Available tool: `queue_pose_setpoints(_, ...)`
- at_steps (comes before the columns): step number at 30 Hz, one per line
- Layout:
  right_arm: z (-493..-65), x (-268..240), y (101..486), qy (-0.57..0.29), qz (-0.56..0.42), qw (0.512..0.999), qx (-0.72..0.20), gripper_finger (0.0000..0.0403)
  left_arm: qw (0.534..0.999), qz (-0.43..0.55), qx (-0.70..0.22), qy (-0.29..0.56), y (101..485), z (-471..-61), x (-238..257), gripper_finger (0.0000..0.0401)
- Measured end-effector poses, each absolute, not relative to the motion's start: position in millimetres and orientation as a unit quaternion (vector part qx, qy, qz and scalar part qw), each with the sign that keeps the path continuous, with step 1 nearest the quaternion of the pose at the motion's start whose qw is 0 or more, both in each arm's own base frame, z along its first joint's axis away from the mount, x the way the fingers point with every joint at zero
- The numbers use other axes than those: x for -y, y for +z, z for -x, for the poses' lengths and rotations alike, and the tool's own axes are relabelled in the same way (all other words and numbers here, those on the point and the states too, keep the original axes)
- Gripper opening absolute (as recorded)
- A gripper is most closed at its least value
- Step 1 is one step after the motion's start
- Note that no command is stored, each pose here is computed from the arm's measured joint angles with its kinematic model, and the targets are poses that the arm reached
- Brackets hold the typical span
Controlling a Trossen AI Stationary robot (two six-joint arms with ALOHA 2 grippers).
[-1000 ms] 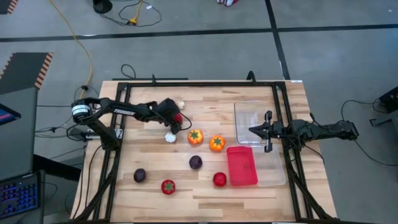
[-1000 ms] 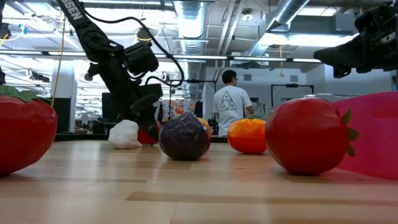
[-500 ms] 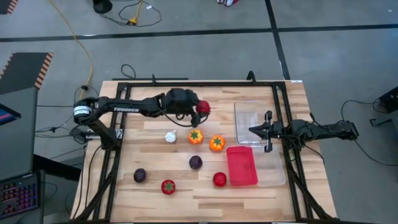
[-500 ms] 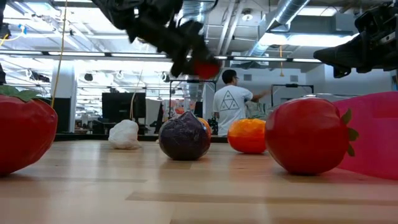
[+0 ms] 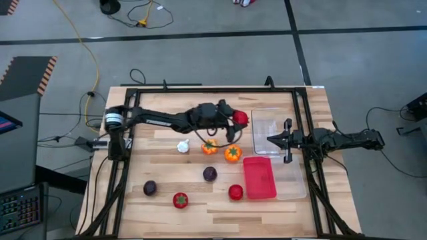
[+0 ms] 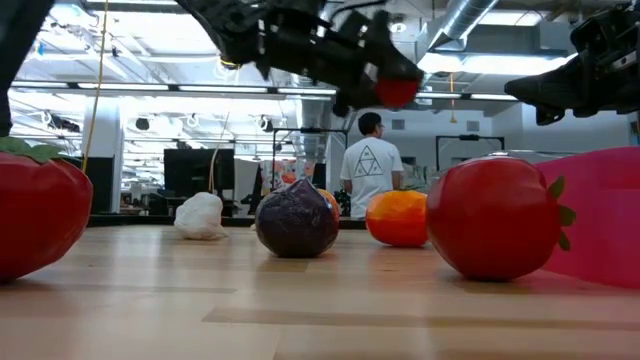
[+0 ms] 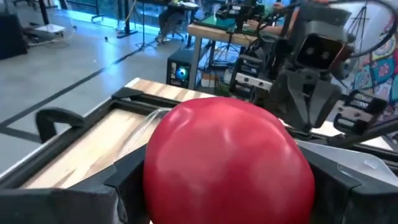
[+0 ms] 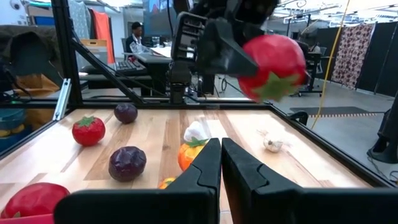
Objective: Sort produce into baskets
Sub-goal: Put the top left red tomato into the top transparent bin
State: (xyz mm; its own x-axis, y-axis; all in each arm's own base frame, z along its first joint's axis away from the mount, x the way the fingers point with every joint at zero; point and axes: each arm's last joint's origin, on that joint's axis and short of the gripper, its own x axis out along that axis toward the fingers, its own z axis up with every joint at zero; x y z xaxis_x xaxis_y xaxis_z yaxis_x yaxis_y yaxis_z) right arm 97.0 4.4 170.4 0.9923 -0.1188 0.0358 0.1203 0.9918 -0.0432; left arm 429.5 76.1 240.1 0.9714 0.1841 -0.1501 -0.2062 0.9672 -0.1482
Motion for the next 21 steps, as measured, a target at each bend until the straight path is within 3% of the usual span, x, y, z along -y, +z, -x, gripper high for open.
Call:
queue_pose_setpoints(14,-97,-4,170,-0.06,0.023,0.998,0.017,0.0042,0.992,0.104,-0.071,0.03,198,-509,-85,0.0277)
queue_pose_setpoints(21,-97,-4,170,-0.06,0.023,0.998,0.017,0.0042,0.993,0.1,-0.06,0.016,194,-525,-88,0.0278)
